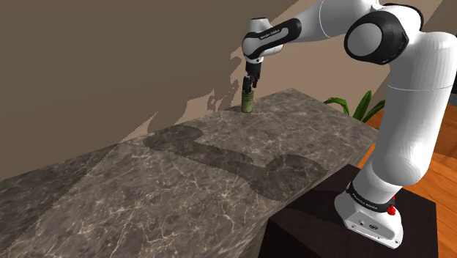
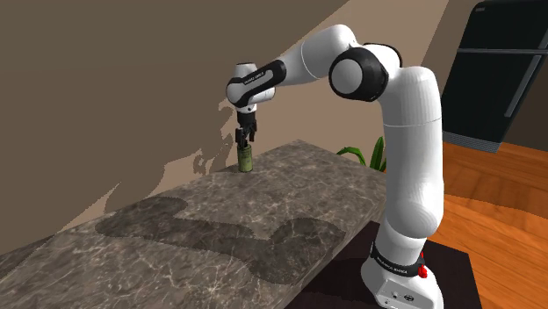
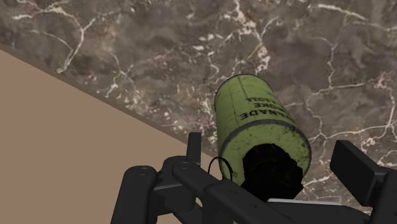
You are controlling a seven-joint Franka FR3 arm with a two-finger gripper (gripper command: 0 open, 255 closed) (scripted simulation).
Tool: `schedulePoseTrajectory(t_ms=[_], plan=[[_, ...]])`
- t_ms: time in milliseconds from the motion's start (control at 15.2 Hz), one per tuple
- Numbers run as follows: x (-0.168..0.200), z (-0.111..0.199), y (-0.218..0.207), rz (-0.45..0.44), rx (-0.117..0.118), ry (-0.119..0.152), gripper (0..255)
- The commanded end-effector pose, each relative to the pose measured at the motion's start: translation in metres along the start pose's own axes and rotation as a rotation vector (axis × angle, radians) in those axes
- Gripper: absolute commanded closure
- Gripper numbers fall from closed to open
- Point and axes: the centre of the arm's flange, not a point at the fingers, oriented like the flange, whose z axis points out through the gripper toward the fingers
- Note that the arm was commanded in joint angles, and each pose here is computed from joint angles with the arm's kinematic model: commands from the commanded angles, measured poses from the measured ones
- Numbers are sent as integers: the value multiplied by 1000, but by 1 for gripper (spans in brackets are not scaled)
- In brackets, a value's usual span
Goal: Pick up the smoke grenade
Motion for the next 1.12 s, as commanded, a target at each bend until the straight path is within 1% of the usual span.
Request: schedulePoseTrajectory(t_ms=[0, 66, 132, 726, 1056], plan=[[-1, 7, -2, 0, 0, 1, 0], [-1, 7, -2, 0, 0, 1, 0], [-1, 7, -2, 0, 0, 1, 255], [-1, 7, -2, 0, 0, 1, 255], [0, -19, -1, 0, 0, 1, 255]])
